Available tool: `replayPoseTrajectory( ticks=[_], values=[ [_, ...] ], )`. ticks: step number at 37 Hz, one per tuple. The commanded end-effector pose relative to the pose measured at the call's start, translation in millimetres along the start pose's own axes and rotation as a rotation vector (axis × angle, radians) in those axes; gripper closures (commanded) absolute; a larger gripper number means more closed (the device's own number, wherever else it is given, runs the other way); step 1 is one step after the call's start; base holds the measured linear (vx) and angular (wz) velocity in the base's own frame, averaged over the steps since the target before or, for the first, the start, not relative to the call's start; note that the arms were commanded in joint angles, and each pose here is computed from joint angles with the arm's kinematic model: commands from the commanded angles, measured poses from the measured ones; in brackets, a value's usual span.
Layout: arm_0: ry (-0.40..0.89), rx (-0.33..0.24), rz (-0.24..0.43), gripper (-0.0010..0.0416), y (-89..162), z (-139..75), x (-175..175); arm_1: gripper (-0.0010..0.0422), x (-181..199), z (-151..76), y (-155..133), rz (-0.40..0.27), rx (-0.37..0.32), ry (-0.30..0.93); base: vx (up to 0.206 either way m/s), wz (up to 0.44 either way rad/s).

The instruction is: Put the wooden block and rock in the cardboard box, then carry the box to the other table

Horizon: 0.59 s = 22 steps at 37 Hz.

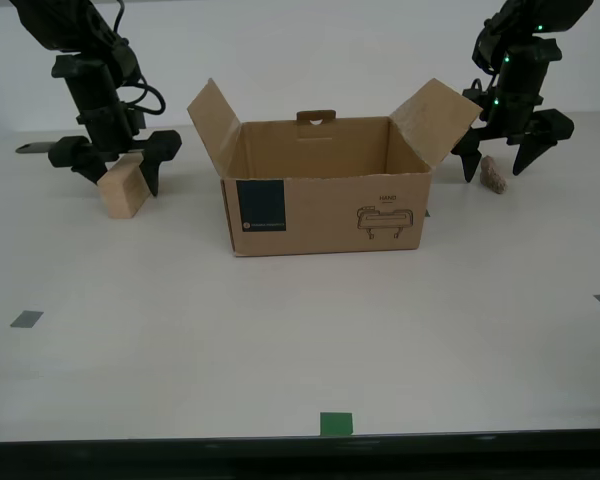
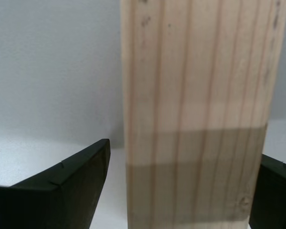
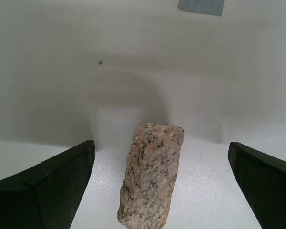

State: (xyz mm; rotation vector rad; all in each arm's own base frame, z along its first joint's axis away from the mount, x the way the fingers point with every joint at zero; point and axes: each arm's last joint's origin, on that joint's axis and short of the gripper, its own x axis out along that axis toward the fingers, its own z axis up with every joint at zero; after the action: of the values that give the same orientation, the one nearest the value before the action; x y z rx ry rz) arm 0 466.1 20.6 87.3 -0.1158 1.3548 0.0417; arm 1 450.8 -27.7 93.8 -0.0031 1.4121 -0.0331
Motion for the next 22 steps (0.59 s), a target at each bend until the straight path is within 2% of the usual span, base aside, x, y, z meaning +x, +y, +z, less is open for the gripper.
replayPoseTrajectory(
  ticks=[1,8,22],
  values=[
    [0.001,-0.002,-0.003,0.0017,0.5,-0.1,0.3,0.0125,0.0,-0.3,-0.3,-0.003,-0.003,0.003,0.0,0.0],
    [0.001,-0.003,-0.003,0.0033,0.8,-0.1,0.3,0.016,0.0,-0.4,-0.3,-0.003,-0.007,0.004,0.0,0.0],
    [0.001,0.001,-0.003,0.015,0.8,-0.1,0.3,0.0258,0.0,-0.6,-0.2,-0.003,-0.026,0.007,0.0,0.0]
  ],
)
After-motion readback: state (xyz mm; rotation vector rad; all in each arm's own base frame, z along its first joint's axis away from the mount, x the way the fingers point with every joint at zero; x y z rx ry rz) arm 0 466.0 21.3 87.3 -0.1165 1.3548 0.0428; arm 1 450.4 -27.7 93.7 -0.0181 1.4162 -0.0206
